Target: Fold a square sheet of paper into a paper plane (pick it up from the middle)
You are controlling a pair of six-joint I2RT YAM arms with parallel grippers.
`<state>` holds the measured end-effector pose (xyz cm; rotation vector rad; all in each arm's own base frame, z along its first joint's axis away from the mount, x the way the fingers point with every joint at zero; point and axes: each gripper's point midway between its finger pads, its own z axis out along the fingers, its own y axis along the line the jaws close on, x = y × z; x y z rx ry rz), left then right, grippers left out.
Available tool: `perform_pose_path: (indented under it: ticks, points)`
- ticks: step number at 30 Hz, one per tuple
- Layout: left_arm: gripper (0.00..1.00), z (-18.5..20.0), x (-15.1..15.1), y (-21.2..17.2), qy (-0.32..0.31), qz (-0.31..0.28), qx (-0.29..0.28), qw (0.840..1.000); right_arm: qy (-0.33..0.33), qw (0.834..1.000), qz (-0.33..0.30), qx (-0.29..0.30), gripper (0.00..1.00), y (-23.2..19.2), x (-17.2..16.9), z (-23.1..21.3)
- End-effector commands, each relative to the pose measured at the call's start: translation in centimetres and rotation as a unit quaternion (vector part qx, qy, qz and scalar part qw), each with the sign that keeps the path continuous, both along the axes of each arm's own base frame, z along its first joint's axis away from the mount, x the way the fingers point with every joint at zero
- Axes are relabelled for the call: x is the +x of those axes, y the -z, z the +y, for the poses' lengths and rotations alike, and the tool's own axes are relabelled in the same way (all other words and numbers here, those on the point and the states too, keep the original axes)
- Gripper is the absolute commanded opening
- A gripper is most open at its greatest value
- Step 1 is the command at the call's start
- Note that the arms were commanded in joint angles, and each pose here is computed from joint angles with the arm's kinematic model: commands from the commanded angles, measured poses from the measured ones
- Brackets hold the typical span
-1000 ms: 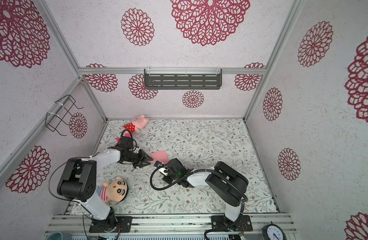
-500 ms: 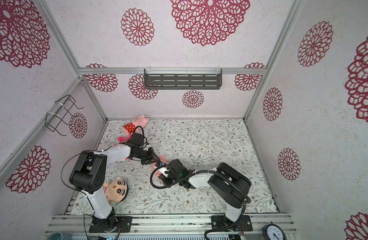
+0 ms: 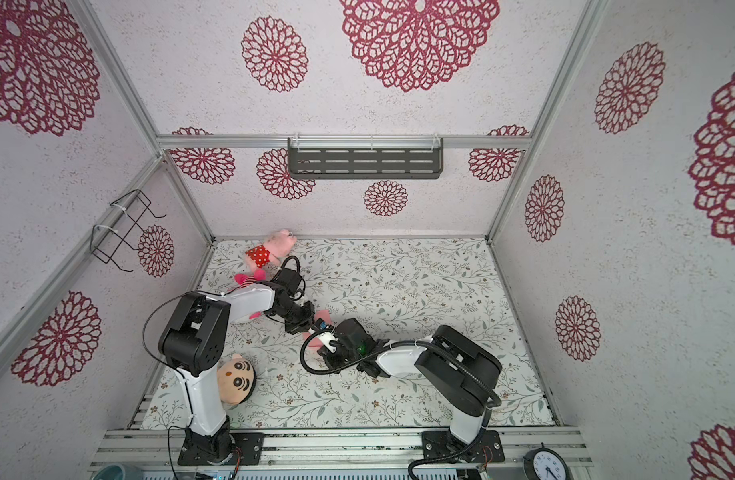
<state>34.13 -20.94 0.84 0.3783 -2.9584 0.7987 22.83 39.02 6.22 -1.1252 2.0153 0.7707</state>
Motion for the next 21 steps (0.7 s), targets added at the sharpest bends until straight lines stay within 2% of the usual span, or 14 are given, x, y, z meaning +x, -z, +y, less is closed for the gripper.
perform_pose_path:
  ticks: [1,13,21]
  points:
    - [0.05,0.8,-1.0,1.4,0.017,0.016,0.036,0.999,0.038,0.999,-0.012,-0.002,0.0,-0.6,1.8,0.0]
    - [0.02,0.9,-1.2,2.1,0.026,0.024,0.043,0.998,0.074,0.996,-0.029,-0.031,0.0,0.4,4.0,-0.7]
    - [0.01,0.7,-1.4,2.2,0.03,0.026,0.042,0.998,0.069,0.996,-0.024,-0.041,0.0,1.0,4.3,-0.7]
